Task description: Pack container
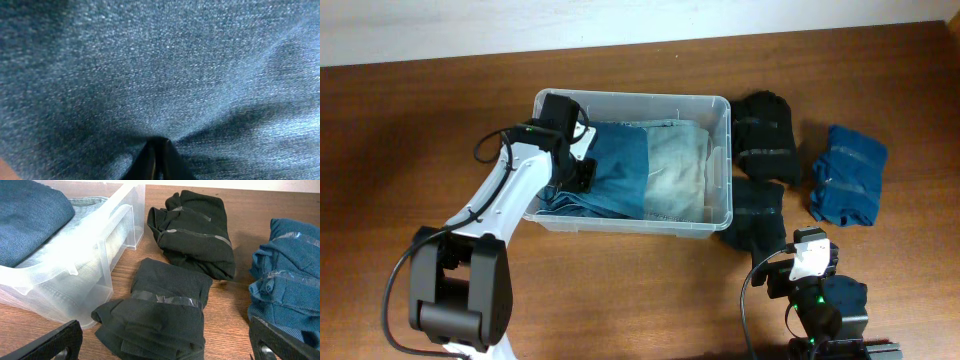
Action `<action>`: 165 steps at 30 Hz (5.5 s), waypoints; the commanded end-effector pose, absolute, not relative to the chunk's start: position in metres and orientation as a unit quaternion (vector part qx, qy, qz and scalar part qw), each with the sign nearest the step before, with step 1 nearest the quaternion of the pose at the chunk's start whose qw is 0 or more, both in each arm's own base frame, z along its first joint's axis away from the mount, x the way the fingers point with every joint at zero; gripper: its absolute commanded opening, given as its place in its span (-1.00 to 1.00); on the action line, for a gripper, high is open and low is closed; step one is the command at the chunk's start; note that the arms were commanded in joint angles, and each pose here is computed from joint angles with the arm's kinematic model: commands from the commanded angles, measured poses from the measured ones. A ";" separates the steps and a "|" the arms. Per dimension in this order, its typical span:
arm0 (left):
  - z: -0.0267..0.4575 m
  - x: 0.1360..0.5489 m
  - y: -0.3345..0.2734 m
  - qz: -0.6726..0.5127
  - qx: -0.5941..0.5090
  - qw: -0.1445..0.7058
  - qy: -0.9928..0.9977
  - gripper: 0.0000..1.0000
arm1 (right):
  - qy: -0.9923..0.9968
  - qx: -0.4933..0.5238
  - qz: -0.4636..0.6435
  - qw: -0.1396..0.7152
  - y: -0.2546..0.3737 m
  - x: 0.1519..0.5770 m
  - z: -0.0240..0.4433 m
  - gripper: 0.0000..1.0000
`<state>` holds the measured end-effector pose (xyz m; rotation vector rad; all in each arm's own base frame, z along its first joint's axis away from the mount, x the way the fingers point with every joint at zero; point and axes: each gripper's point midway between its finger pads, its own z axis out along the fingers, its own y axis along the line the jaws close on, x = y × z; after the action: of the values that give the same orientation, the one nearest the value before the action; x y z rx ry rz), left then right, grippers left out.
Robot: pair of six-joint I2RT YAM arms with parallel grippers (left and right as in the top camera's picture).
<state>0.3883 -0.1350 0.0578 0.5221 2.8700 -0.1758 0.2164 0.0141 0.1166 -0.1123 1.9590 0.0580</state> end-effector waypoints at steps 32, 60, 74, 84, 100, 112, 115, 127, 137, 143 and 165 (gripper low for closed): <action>0.393 0.280 0.035 0.016 -0.095 0.366 0.926 0.99 | 0.758 -0.147 0.286 0.568 0.101 0.194 0.160 0.97; 0.393 0.281 0.035 0.016 -0.095 0.365 0.926 0.99 | 0.883 0.336 0.184 0.269 -0.098 0.319 0.214 0.97; 0.393 0.281 0.035 0.016 -0.095 0.366 0.926 0.99 | 0.849 0.467 0.209 0.134 -0.222 0.288 0.062 0.97; 0.393 0.281 0.035 0.016 -0.095 0.366 0.926 0.99 | 0.854 0.369 0.342 0.131 -0.180 0.317 0.024 0.54; 0.393 0.281 0.035 0.016 -0.095 0.366 0.926 0.99 | 0.850 0.237 0.374 0.287 -0.101 0.337 0.205 -0.92; 0.393 0.281 0.035 0.016 -0.095 0.366 0.926 0.99 | 0.860 0.057 0.396 0.317 0.099 0.320 0.307 -0.92; 0.393 0.281 0.035 0.016 -0.095 0.366 0.926 0.99 | 0.875 0.122 0.374 0.283 0.115 0.329 0.288 -0.92; 0.393 0.281 0.035 0.016 -0.095 0.365 0.926 0.99 | 0.899 0.249 0.336 0.127 0.158 0.355 0.184 -0.92; 0.393 0.281 0.035 0.016 -0.095 0.366 0.926 0.99 | 0.905 0.207 0.349 0.125 0.176 0.371 0.165 0.06; 0.393 0.281 0.035 0.016 -0.095 0.365 0.926 0.99 | 0.908 0.117 0.337 0.221 0.165 0.361 0.214 0.68; 0.393 0.281 0.035 0.016 -0.095 0.366 0.926 0.99 | 0.918 0.197 0.152 0.308 -0.030 0.365 0.208 0.97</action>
<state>0.2815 0.0320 0.3924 -0.2314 2.3846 0.0283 0.3578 -0.0112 0.2174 0.5443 2.4174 0.2606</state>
